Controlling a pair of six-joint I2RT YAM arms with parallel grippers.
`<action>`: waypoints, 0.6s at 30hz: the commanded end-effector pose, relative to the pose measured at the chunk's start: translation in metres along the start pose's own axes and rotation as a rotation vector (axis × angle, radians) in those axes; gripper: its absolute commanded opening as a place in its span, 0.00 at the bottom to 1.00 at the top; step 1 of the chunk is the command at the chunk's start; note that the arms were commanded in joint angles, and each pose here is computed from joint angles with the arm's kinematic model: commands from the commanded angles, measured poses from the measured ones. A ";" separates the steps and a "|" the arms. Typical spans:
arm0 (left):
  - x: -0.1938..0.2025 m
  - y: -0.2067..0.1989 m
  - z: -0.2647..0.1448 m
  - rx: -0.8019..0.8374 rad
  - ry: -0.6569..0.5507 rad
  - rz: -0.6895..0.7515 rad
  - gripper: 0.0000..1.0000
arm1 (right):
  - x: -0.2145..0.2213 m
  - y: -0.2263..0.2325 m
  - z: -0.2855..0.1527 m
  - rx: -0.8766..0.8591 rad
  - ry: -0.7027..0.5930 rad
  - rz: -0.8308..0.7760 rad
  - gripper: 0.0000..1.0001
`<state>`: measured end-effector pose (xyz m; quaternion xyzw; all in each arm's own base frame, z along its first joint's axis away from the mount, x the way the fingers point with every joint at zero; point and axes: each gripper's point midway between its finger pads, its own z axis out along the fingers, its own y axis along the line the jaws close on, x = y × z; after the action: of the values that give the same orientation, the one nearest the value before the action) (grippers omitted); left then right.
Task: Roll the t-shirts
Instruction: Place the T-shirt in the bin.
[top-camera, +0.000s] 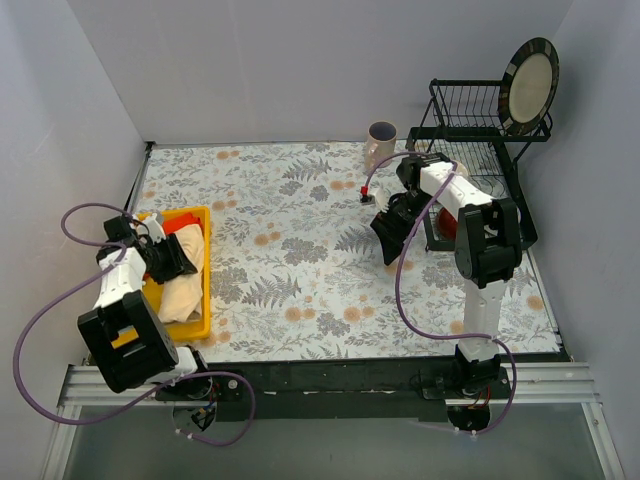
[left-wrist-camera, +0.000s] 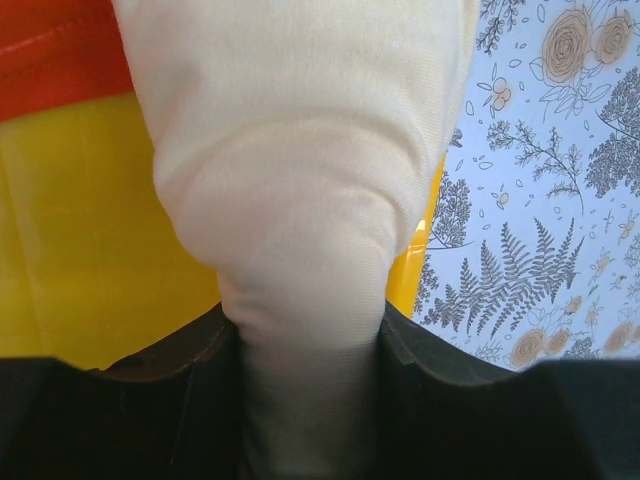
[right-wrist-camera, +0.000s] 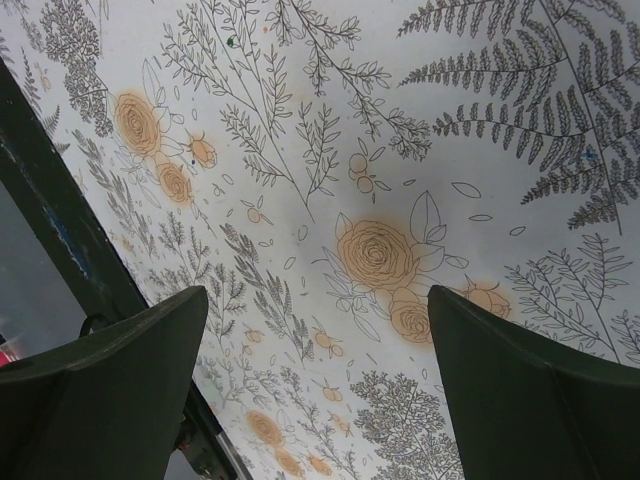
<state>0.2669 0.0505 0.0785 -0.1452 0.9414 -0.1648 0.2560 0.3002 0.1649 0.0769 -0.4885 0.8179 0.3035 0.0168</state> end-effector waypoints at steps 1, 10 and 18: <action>-0.012 -0.017 0.000 0.058 -0.066 0.013 0.00 | -0.005 0.014 -0.007 -0.010 -0.029 -0.011 0.99; -0.022 -0.012 -0.014 -0.006 -0.096 0.054 0.00 | -0.015 0.009 -0.006 -0.009 -0.037 -0.020 0.99; -0.012 0.009 0.007 -0.098 -0.021 -0.013 0.00 | -0.022 0.006 -0.008 0.001 -0.048 -0.035 0.99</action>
<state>0.2676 0.0519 0.0736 -0.1531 0.9452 -0.1384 0.2529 0.3030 0.1722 0.0816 -0.4936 0.8134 0.3067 0.0253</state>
